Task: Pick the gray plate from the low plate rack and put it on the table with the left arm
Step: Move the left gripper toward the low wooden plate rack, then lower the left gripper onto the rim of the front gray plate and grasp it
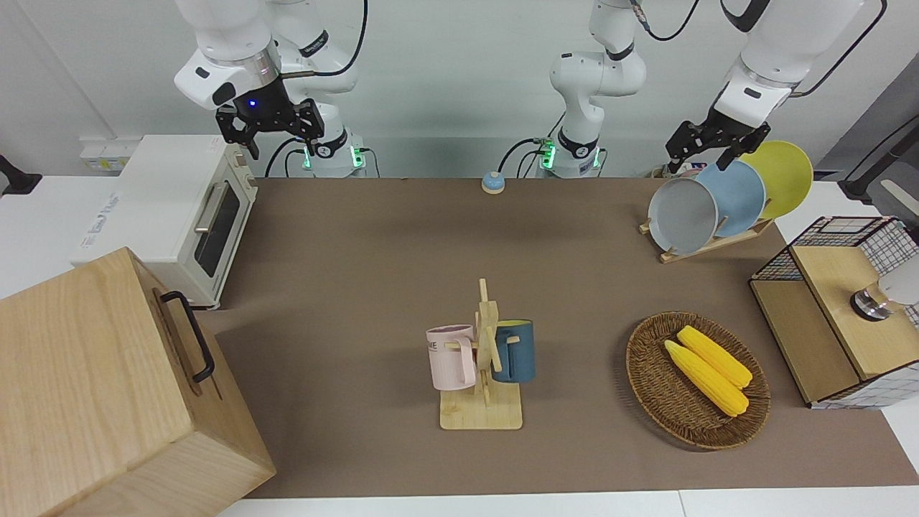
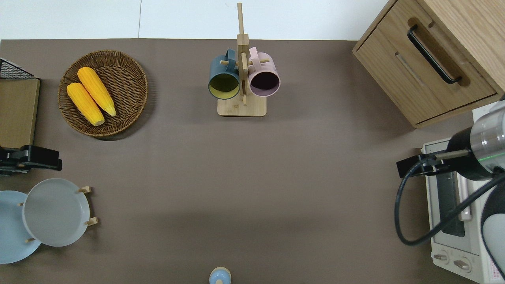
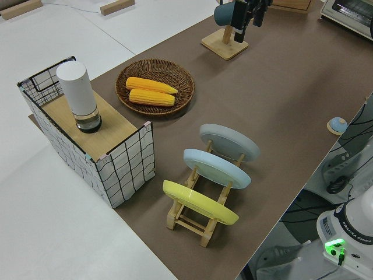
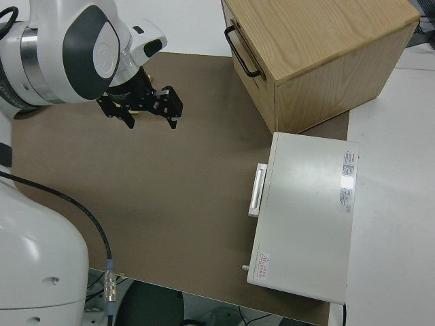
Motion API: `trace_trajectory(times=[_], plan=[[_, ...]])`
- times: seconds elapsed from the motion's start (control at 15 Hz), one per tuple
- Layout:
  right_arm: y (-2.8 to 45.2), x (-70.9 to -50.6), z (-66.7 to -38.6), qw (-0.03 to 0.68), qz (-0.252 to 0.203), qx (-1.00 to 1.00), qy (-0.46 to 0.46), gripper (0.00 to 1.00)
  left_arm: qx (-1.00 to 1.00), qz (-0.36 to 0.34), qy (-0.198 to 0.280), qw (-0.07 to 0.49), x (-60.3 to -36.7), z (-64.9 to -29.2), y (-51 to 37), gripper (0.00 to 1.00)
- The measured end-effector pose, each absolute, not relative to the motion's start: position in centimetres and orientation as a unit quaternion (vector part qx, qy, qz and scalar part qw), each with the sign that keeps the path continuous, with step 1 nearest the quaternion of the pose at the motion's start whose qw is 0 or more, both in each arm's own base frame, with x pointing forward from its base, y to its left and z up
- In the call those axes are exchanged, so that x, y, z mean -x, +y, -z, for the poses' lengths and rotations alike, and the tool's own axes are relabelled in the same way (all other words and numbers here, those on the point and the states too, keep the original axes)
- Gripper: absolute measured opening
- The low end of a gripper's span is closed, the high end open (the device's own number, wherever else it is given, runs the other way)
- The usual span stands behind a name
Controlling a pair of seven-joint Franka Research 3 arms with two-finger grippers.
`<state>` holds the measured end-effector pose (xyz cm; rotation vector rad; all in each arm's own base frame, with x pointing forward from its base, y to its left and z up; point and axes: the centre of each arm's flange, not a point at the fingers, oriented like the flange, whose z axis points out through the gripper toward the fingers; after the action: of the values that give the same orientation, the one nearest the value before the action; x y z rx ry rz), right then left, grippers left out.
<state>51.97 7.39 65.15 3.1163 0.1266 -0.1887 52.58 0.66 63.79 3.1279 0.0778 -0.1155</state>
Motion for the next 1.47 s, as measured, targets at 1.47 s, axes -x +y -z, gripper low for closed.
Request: trace_trajectory(times=[1.47], plan=[[7.4, -52.0, -65.2, 0.009, 0.06, -0.997, 0.041, 0.99, -0.966, 0.136, 0.013, -0.221, -49.4, -46.4, 4.8, 1.0]])
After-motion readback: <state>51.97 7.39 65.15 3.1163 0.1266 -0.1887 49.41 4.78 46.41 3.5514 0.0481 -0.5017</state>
